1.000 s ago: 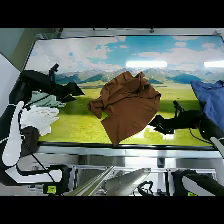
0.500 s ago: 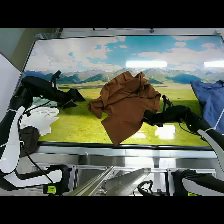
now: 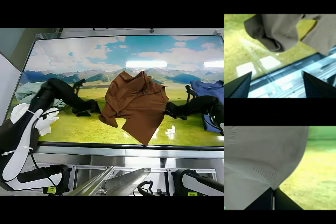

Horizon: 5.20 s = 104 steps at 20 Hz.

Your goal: Fold the shirts.

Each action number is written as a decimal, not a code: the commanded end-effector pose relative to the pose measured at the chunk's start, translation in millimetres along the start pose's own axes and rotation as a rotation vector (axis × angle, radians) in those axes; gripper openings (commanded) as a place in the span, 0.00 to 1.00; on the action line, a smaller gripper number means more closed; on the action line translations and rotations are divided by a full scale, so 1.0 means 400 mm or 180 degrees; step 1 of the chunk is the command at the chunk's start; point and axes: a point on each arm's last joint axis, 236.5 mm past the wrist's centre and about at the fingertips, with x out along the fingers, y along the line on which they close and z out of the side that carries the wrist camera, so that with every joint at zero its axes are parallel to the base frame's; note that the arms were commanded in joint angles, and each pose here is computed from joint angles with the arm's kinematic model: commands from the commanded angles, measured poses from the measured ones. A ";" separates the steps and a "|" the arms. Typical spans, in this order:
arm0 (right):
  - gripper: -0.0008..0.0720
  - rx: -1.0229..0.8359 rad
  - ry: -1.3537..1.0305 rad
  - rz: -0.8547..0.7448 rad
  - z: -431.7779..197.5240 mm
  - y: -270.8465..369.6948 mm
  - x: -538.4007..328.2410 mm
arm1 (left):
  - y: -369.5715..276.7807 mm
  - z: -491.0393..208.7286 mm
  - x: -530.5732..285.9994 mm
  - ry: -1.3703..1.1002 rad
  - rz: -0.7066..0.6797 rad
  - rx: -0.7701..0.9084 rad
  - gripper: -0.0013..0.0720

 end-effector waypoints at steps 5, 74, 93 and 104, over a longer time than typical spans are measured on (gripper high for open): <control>0.04 -0.0281 -0.0086 0.0116 0.022 -0.006 -0.026 | -0.254 -0.152 0.232 0.0138 0.0387 0.0450 0.97; 0.52 -0.0772 -0.0775 0.1082 0.514 0.248 -0.120 | 0.214 0.582 -0.142 -0.1346 0.0246 -0.0591 0.97; 0.52 0.0364 0.0366 0.0418 -0.019 -0.157 0.017 | 0.513 -0.026 -0.043 -0.0651 -0.0037 -0.1318 0.97; 0.51 0.0217 0.0539 0.0448 -0.043 -0.110 0.082 | 0.499 -0.086 0.014 -0.0154 -0.0213 -0.1356 0.56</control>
